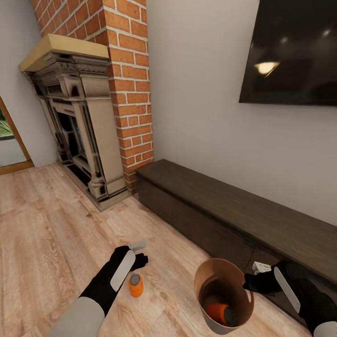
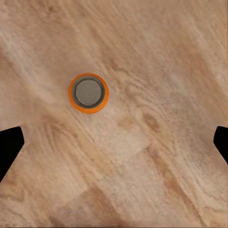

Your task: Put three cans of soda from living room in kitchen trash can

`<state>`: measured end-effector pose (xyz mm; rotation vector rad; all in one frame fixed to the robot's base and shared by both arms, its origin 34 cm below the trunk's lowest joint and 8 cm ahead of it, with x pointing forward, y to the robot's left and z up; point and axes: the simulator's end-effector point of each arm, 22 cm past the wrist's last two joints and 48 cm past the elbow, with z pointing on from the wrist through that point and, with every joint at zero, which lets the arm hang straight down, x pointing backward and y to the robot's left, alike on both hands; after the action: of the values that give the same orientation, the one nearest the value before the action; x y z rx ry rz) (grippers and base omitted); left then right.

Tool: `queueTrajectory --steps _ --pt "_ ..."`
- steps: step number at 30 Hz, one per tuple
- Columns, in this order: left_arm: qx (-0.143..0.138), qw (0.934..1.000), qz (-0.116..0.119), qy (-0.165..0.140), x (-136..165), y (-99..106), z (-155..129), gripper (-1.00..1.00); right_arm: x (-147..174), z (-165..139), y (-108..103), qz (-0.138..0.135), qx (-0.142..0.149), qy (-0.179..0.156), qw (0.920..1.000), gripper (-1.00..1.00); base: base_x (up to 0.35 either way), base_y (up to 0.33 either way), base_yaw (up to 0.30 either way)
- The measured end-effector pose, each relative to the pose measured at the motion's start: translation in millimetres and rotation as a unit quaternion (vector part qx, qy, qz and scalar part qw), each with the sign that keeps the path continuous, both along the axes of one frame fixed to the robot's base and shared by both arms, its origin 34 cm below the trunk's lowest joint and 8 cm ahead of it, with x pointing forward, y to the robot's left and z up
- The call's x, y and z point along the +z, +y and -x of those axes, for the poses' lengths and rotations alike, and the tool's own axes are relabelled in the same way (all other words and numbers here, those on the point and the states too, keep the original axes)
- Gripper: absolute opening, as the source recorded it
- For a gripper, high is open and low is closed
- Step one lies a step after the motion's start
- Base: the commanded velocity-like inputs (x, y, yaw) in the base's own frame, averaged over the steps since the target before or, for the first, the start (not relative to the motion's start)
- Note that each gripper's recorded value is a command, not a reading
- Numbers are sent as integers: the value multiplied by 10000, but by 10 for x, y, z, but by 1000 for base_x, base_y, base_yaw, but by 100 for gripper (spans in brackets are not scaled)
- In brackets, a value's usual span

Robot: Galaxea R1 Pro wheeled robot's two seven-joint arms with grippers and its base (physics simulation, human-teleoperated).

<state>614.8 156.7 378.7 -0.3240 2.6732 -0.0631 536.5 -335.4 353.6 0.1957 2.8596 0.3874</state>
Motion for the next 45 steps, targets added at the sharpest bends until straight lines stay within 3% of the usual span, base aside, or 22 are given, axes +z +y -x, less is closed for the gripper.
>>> queueTrajectory --steps 5,12,17,19,23,27,30,33,38,45 --pt "138 9991 -269 304 -133 153 84 100 -48 4 184 -23 65 32 10000 -100 44 -1 -2" --pt "131 9986 -209 473 -299 141 186 100 -35 -41 247 32 109 -12 9999 -100 285 0 0" --pt "128 9985 -190 500 -345 135 211 100 -23 -59 477 -229 121 -28 9997 -100 176 0 0" --pt "124 9984 -196 525 -355 140 224 100 -34 -53 491 -188 167 -19 9997 -100 30 0 0" --pt "3 9970 -301 719 -395 158 261 100 -61 -38 528 -36 341 5 9994 -100 13 0 0" --pt "-60 9931 -468 1078 -530 170 359 100 -27 -67 622 -168 362 -22 9992 -100 3 0 0" --pt "-55 9921 -505 1146 -586 135 381 100 -57 -69 604 -98 394 -8 9992 -100 0 0 0" --pt "-58 9911 -508 1228 -664 126 407 100 -19 -147 597 -12 457 -123 9989 -100 0 0 0" --pt "-84 9913 -434 1236 -683 134 278 100 263 -408 737 -153 550 -600 9966 -100 0 0 0" --pt "-3 9894 -438 1383 -875 210 283 100 244 -466 725 -18 647 -676 9956 -100 0 0 0"
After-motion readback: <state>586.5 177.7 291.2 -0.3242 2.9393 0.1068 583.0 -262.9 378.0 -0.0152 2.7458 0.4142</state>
